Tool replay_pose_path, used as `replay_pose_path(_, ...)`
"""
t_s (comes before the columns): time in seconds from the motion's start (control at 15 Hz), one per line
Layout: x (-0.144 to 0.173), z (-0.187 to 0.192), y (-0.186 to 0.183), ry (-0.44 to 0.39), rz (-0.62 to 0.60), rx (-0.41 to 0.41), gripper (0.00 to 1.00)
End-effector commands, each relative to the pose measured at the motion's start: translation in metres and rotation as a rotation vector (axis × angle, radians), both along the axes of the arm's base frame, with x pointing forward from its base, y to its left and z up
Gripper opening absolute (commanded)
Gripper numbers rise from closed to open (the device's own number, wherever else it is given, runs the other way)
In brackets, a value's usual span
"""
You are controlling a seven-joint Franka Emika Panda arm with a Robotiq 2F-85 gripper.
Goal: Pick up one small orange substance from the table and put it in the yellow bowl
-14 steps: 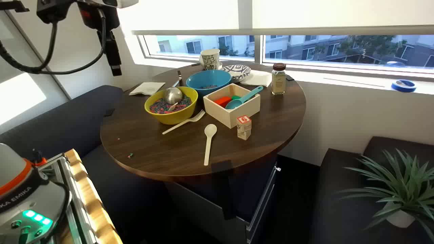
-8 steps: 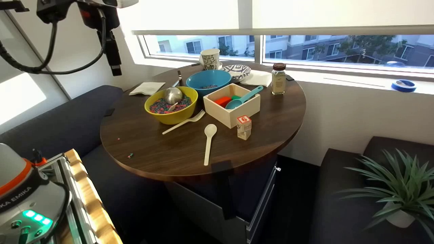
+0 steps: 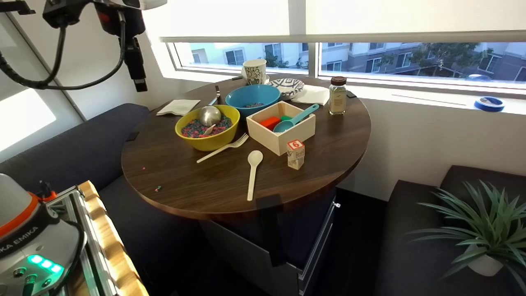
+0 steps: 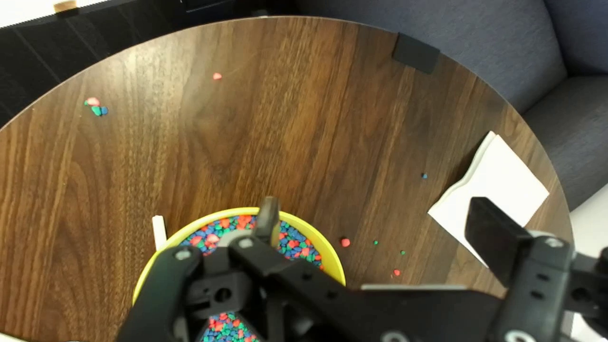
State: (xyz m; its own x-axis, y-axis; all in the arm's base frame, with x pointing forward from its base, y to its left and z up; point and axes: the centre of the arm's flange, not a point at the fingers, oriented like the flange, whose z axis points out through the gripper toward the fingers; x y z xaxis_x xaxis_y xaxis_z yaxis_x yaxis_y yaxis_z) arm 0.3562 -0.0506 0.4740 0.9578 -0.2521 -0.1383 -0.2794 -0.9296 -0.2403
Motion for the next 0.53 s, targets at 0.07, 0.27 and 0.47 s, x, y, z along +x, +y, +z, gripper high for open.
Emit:
replay_pose_path(0.07, -0.003, -0.032, 0.040, -0.049, -0.240, -0.047, 1.00)
replay_pose_path(0.27, -0.006, -0.060, 0.065, -0.116, -0.382, -0.090, 1.00)
replay_pose_path(0.47, -0.007, -0.087, 0.084, -0.145, -0.512, -0.135, 1.00)
